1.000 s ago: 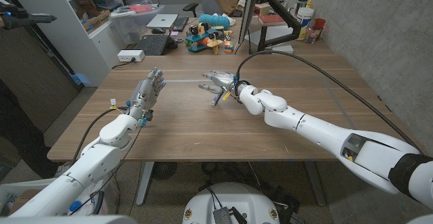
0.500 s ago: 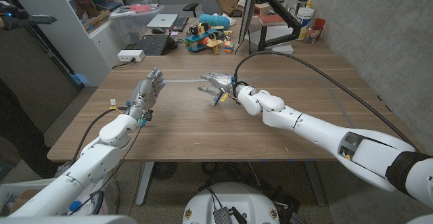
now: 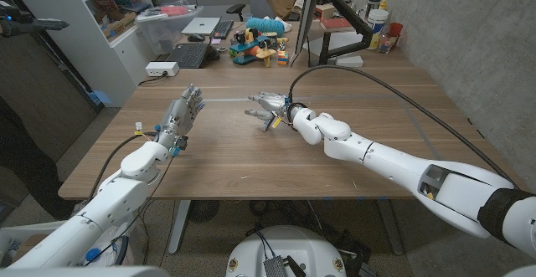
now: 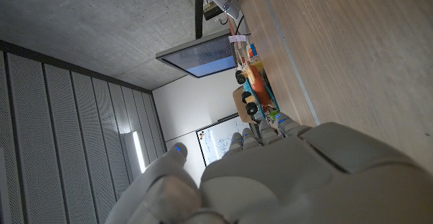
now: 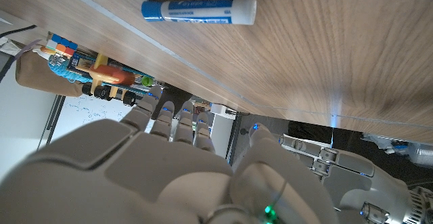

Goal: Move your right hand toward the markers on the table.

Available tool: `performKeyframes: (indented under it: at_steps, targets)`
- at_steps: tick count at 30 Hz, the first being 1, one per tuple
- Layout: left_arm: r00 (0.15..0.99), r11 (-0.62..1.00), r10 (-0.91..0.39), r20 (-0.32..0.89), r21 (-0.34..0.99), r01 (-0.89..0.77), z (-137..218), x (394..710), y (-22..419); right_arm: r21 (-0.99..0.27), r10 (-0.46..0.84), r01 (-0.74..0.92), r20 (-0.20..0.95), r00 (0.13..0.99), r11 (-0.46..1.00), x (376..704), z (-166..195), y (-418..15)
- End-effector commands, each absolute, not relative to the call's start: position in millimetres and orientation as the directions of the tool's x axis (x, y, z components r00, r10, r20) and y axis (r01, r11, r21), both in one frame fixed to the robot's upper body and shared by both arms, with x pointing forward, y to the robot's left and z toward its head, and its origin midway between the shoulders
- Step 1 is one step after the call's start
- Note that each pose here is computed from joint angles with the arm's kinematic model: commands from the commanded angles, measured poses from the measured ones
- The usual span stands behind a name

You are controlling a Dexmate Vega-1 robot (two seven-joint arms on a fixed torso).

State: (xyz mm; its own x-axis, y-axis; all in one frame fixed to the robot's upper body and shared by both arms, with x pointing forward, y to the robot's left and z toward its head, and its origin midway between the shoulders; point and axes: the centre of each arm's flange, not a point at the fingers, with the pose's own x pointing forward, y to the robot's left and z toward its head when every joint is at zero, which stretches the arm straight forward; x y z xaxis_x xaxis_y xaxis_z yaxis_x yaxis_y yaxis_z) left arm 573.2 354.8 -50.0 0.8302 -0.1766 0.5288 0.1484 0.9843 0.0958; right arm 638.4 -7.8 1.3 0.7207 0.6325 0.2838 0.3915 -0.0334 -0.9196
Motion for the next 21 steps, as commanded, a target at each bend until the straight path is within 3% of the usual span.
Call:
performKeyframes:
  at_steps: [1, 21]
  targets:
    - [0.825, 0.981, -0.196, 0.53, 0.107, 0.164, -50.1, 573.6, 366.1, -0.915, 0.62, 0.4, 0.284, 0.732, -0.053, 634.0, -1.2, -4.8]
    - [0.829, 0.985, -0.17, 0.532, 0.099, 0.138, -54.4, 563.1, 366.2, -0.918, 0.624, 0.394, 0.283, 0.728, -0.044, 639.3, 0.4, 1.5]
